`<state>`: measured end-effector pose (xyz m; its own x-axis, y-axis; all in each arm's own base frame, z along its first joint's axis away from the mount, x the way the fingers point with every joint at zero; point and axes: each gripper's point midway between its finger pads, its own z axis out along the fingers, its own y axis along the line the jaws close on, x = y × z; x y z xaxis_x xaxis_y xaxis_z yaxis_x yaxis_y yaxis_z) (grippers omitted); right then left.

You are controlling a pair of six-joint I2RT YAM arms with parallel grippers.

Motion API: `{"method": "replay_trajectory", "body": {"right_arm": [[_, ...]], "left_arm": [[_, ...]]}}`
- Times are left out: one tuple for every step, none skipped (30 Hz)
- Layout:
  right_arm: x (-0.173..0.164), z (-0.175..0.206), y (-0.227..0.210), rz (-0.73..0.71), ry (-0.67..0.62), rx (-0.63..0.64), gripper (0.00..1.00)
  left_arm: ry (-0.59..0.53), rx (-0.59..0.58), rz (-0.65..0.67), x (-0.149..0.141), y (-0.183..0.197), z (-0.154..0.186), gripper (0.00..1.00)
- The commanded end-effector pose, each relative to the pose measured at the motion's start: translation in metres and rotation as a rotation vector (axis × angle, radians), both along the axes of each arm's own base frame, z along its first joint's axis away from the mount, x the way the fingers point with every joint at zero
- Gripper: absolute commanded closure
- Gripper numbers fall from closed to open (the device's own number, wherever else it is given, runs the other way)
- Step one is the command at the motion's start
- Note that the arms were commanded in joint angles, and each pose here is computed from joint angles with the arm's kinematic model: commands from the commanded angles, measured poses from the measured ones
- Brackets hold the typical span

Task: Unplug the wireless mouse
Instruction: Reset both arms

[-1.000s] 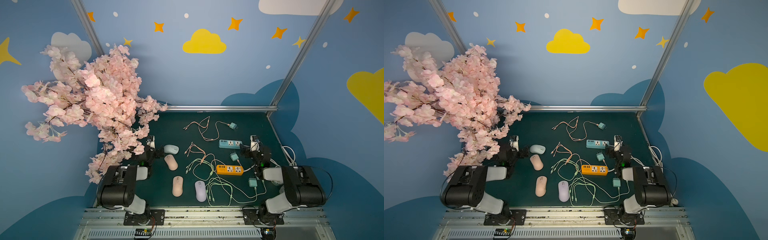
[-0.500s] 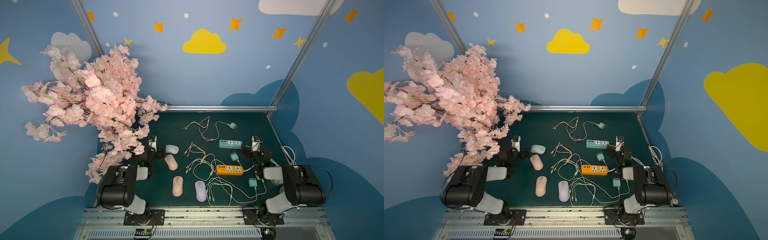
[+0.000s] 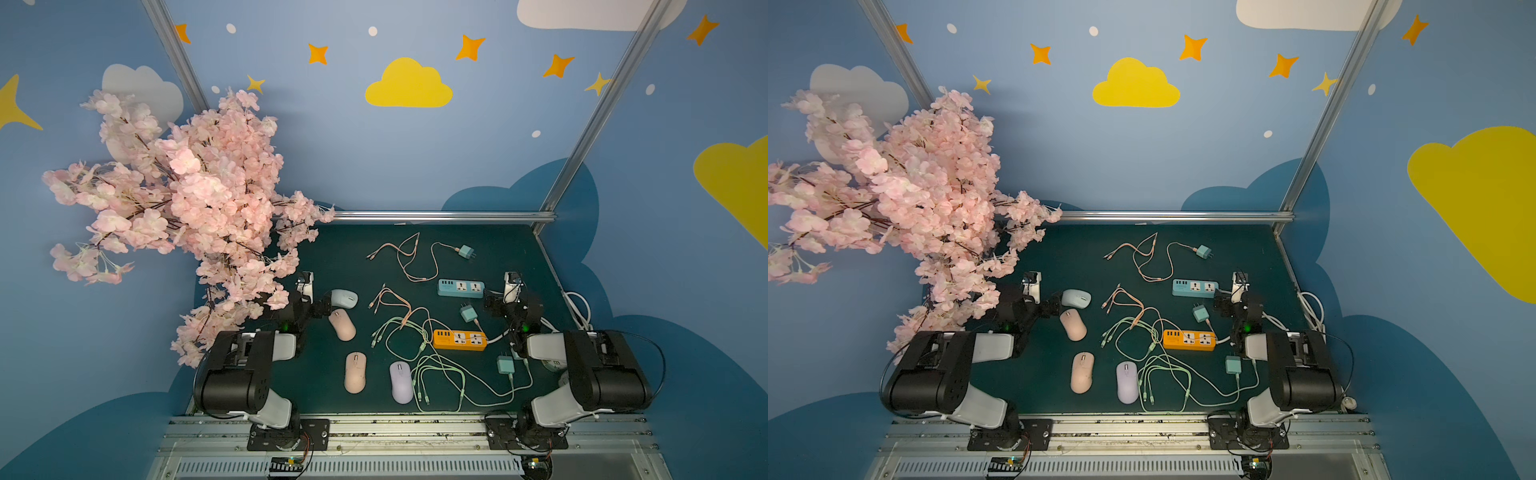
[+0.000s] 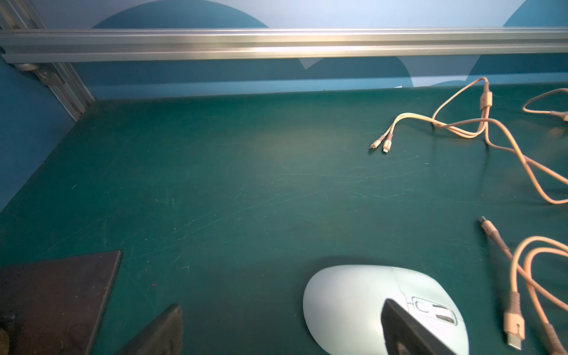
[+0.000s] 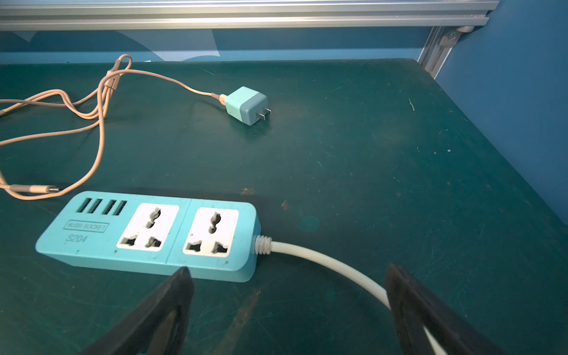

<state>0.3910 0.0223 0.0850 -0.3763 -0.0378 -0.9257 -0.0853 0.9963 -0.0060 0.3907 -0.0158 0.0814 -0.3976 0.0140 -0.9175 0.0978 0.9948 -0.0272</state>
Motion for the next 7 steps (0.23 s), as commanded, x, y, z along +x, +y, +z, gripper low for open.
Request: {"method": "replay_trajectory", "body": {"right_arm": [[0.0056,0.0054,0.0009,-0.003,-0.008,0.002,0.02],[0.0056,0.0054,0.0009,-0.003,-0.006,0.003,0.02],[0.0055,0.005,0.0011,-0.002,-0.005,0.003,0.02],[0.0053,0.005,0.0009,-0.003,-0.007,0.003,0.02],[0.005,0.0049,0.001,-0.002,-0.006,0.003,0.02],[0.0048,0.006,0.0009,-0.004,-0.012,0.002,0.02],[0.0045,0.0067,0.001,-0.004,-0.015,0.004,0.02]], "left_arm": [[-0.01,0.003,-0.016,0.0007,-0.0022,0.0033,0.0],[-0.01,0.003,-0.015,0.0007,-0.0019,0.0032,0.0],[-0.01,0.003,-0.016,0.0006,-0.0023,0.0031,0.0],[-0.01,0.003,-0.016,0.0006,-0.0021,0.003,0.0],[-0.01,0.004,-0.015,0.0006,-0.0018,0.0031,0.0],[-0.011,0.004,-0.015,0.0008,-0.0018,0.0034,0.0],[-0.01,0.003,-0.015,0.0006,-0.0019,0.003,0.0]]}}
